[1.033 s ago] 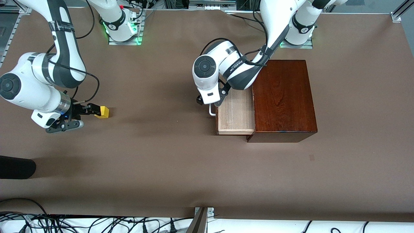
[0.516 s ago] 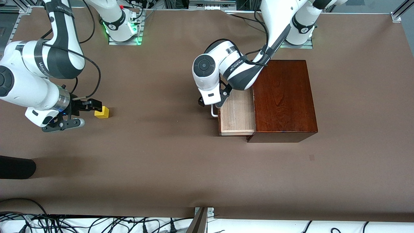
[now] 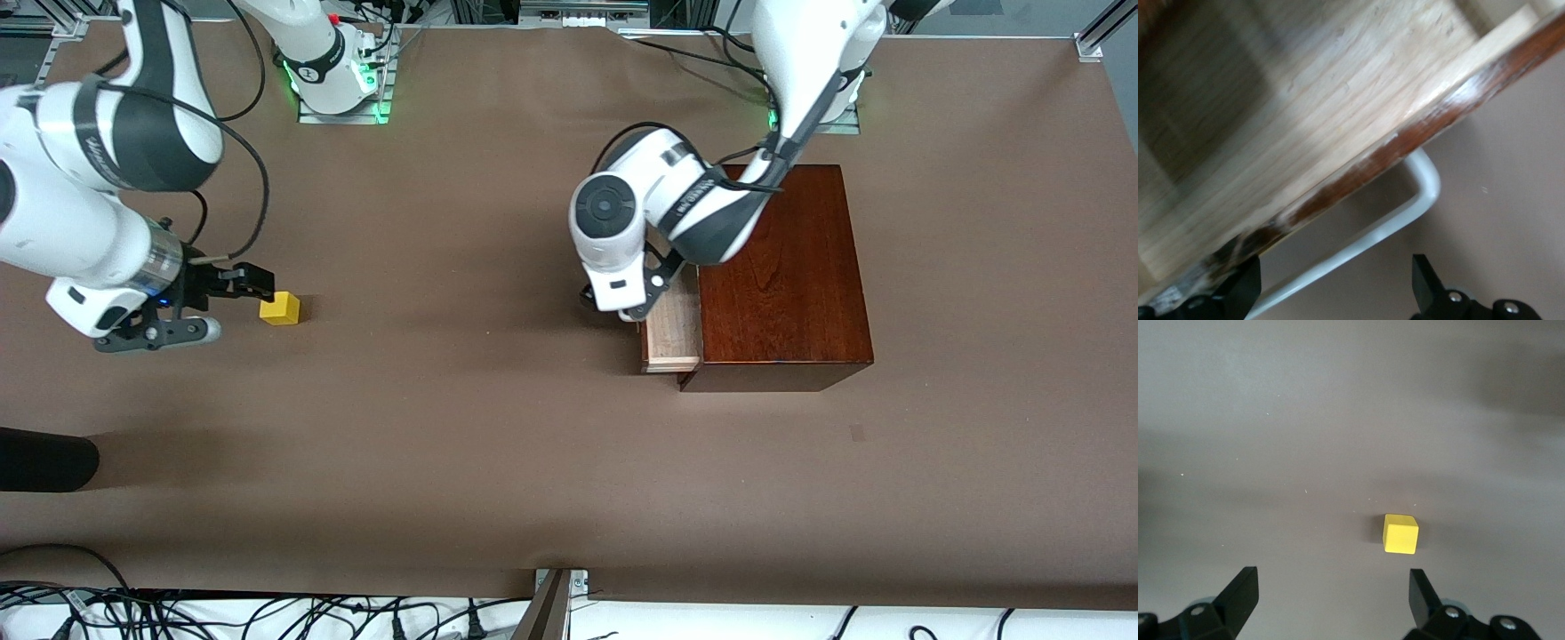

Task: Open drawer, take yellow block, close drawer
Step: 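Push the drawer shut with the left gripper while the right gripper withdraws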

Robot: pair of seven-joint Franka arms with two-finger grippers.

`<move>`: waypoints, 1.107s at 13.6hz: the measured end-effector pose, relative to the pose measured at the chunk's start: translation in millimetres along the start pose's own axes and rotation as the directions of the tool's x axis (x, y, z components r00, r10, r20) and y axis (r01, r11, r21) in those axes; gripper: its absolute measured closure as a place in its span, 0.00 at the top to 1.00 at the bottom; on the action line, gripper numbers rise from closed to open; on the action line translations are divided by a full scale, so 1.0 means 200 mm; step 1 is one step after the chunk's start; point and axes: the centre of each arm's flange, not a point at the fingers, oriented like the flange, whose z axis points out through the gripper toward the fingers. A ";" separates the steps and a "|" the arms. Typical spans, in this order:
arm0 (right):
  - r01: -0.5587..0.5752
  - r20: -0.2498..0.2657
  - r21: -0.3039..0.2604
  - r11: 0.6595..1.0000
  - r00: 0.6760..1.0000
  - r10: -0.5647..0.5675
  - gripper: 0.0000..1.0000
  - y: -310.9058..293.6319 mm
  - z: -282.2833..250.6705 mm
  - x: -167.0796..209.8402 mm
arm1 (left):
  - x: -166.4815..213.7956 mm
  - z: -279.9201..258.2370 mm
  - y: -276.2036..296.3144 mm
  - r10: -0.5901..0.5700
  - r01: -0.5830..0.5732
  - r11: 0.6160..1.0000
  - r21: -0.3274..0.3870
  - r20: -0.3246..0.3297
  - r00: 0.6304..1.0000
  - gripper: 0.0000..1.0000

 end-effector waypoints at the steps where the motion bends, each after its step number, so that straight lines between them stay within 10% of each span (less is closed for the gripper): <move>1: -0.002 -0.010 0.007 1.000 1.000 0.002 1.00 0.02 -0.05 -0.02 | 0.08 0.00 -0.02 0.008 -0.008 1.000 0.009 -0.008 1.000 1.00; 9: -0.151 -0.046 0.026 0.988 0.987 0.152 1.00 0.13 -0.39 -0.23 | 0.29 0.01 -0.11 0.038 -0.037 0.999 0.032 -0.009 0.999 1.00; 15: -0.183 -0.035 -0.017 0.983 0.983 0.182 1.00 0.24 -0.45 -0.31 | 0.12 -0.42 -0.21 0.090 -0.090 0.991 -0.100 0.001 0.996 1.00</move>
